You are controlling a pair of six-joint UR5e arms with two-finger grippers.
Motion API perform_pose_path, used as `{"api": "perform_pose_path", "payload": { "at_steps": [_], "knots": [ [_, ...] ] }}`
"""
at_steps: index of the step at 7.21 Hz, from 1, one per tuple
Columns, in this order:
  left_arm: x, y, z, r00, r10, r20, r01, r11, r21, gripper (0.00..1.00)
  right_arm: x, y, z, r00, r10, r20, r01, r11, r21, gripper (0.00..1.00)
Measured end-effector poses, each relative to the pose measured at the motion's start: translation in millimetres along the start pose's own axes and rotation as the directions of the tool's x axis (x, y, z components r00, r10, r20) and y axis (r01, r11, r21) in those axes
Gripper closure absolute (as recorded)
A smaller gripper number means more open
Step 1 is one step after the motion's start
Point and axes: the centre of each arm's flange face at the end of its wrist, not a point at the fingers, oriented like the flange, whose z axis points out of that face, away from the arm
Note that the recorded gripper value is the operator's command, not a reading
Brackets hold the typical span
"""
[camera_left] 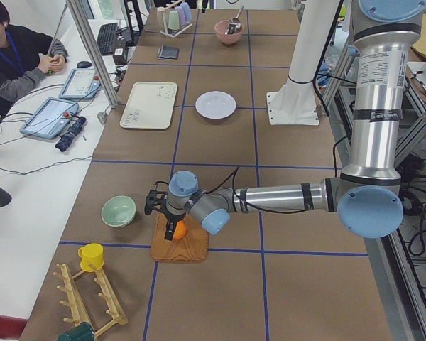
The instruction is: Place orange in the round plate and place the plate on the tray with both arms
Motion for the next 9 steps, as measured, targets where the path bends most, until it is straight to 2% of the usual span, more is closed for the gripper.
{"api": "perform_pose_path", "payload": {
  "at_steps": [4,5,6,7,9],
  "knots": [
    [14,11,31,1.0,0.02,0.003,-0.02,0.998,-0.057,0.03,-2,1,4,1.0,-0.005,-0.003,0.005,1.0,-0.006,0.0],
    [15,12,39,1.0,0.024,0.005,-0.024,0.997,-0.068,0.18,-2,1,5,1.0,-0.007,-0.006,0.007,1.0,-0.006,0.0],
    [17,10,45,1.0,0.029,0.006,-0.028,0.997,-0.076,0.66,-2,1,5,1.0,-0.008,-0.008,0.008,1.0,-0.006,0.0],
    [18,7,49,0.999,0.035,0.007,-0.034,0.996,-0.079,1.0,-3,1,6,1.0,-0.008,-0.008,0.008,1.0,-0.006,0.0],
    [25,2,46,0.998,0.056,-0.005,-0.056,0.996,-0.07,1.0,-3,1,6,1.0,-0.01,-0.008,0.01,1.0,-0.007,0.0]
  ]
}}
